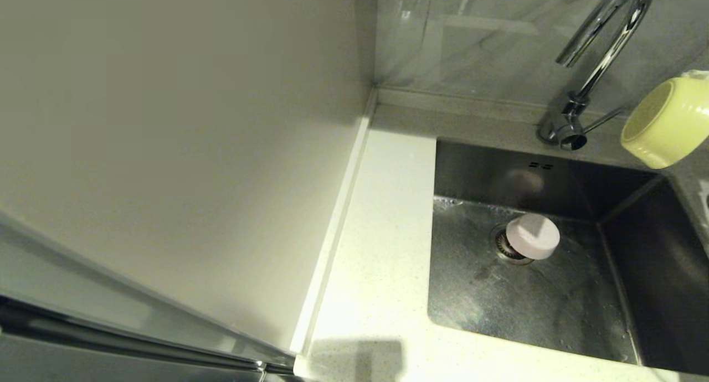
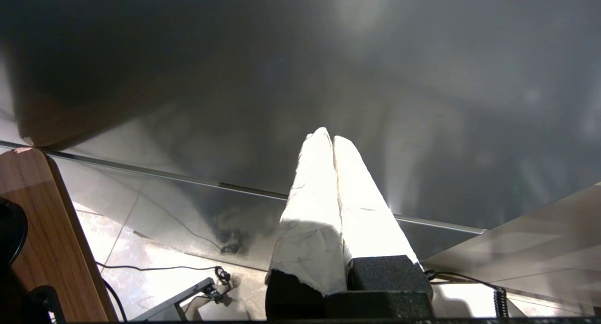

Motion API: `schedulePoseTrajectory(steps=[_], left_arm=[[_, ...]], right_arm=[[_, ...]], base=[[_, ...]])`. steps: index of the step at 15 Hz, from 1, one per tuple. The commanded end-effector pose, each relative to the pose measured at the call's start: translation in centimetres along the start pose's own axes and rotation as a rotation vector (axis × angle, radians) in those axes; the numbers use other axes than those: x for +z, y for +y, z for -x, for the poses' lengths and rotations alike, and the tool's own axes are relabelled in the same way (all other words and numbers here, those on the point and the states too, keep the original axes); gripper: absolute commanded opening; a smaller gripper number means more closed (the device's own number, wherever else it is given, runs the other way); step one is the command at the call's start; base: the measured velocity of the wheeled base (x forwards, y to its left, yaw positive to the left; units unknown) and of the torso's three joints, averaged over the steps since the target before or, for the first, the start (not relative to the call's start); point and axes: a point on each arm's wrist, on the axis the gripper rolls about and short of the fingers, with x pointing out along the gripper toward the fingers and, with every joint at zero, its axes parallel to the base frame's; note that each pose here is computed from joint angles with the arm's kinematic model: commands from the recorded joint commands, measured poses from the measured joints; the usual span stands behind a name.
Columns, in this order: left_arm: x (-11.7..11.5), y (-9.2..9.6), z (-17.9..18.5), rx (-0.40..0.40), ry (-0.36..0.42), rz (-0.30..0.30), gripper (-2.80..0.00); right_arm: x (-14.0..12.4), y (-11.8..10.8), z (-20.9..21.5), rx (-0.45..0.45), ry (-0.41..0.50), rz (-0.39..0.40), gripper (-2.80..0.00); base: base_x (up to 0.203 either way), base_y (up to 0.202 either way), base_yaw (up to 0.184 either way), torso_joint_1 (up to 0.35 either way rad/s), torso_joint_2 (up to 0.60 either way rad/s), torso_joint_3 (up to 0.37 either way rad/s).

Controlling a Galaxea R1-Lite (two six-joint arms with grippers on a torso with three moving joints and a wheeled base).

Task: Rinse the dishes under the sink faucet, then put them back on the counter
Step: Put a bowl back to the table from the sink

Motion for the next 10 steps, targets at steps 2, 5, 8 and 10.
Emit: schedulePoseTrajectory(steps=[2, 5, 8, 10], left_arm=[[-0.1, 0.0, 0.0, 0.000, 0.003, 0.000, -2.80], [0.0, 0.0, 0.0, 0.000, 0.001, 0.000, -2.80], [-0.1, 0.0, 0.0, 0.000, 0.003, 0.000, -2.80], [-0.1, 0.0, 0.0, 0.000, 0.003, 0.000, -2.80]], right_arm=[[-3.7, 3.0, 3.5, 0.029, -0.089, 0.412, -2.80], [-7.8, 4.9, 5.2, 0.016, -0.154, 0.905, -2.80], [-12.7, 5.5, 6.1, -0.023, -0.206, 1.311, -2.80], [-14.5, 5.6, 6.4, -0.059, -0.227, 1.563, -2.80]], base=[[0.000, 0.000, 0.000, 0.000, 0.00, 0.000], [0.000, 0.000, 0.000, 0.000, 0.00, 0.000], [0.000, 0.000, 0.000, 0.000, 0.00, 0.000], [0.000, 0.000, 0.000, 0.000, 0.00, 0.000]])
